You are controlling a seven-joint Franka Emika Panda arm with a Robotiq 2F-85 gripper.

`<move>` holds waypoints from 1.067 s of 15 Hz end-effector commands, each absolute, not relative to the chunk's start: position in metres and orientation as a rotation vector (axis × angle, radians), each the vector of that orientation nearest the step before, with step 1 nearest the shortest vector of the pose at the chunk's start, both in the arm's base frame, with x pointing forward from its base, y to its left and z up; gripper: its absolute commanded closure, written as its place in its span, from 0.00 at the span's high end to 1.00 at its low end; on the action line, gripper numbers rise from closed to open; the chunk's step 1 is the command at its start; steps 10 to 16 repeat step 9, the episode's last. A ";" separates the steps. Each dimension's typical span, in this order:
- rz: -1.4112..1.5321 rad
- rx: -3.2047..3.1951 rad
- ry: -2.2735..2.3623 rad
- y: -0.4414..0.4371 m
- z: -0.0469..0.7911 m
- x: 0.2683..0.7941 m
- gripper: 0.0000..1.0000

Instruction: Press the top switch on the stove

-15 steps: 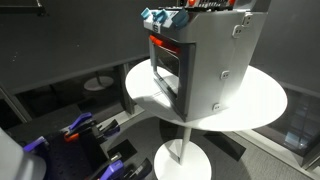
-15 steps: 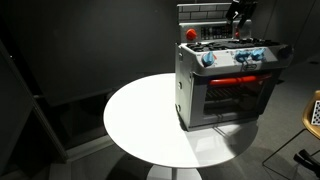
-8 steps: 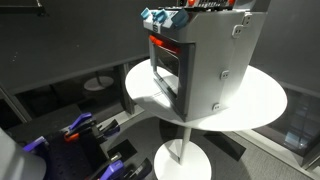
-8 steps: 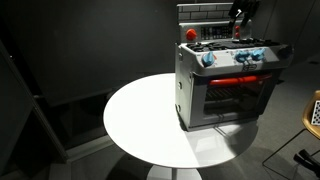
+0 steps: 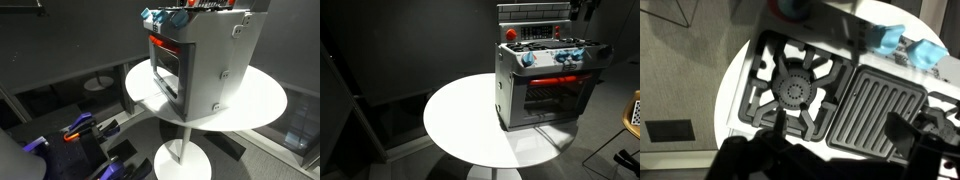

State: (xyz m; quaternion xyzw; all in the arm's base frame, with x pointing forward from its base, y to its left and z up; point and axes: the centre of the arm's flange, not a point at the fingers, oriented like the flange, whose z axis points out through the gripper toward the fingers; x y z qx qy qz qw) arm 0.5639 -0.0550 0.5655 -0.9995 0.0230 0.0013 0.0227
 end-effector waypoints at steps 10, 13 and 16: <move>0.270 -3.085 0.199 -0.047 0.598 0.504 1.00; 0.270 -3.085 0.199 -0.047 0.598 0.504 1.00; 0.270 -3.085 0.199 -0.047 0.598 0.504 1.00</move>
